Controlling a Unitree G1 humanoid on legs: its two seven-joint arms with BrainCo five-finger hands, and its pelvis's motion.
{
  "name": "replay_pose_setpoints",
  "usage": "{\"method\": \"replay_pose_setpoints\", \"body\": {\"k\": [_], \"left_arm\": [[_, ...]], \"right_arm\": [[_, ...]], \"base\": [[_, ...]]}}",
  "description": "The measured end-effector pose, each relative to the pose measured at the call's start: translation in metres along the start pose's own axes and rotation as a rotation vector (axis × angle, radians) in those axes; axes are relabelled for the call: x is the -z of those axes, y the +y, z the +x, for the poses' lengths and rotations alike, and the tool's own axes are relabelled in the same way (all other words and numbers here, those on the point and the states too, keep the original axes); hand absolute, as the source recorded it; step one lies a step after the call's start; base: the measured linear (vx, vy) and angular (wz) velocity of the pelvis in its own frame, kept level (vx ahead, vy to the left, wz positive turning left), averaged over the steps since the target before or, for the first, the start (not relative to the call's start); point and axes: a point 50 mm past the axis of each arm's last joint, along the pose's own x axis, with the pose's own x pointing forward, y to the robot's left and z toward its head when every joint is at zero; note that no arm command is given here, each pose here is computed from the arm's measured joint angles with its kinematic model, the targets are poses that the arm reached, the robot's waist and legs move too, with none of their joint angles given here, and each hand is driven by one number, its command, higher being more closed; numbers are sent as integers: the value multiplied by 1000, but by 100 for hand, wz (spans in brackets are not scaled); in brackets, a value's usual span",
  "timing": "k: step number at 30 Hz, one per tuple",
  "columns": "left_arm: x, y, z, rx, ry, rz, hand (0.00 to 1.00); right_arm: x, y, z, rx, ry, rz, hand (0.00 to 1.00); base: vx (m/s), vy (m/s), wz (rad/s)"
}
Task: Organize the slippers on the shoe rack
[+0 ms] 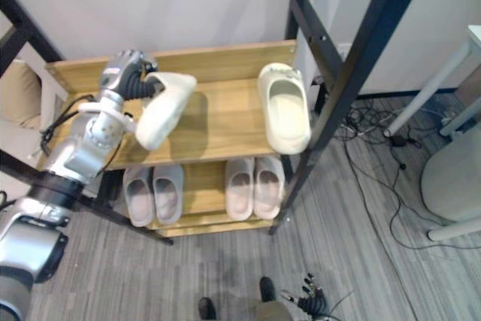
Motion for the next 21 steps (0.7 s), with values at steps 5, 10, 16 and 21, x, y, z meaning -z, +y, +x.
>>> {"method": "replay_pose_setpoints", "body": {"k": [5,10,16,21], "left_arm": [[-8,-5,9,-29,20,-21,100],[-9,-15,11,-14,56,-29,100],[-4,-12,14,-47,91,20,100],[3,-7,14,-68,114,36,100]], "right_arm": [[-2,0,2,4,-3,-1,0],[-3,0,2,19,-7,0,0],[-5,0,3,18,-14,1,0],[-7,1,2,19,-24,2,0]], "base": [[-18,-10,-7],[-5,-10,-17],[-7,-19,-31],[-14,-15,-23]]}}
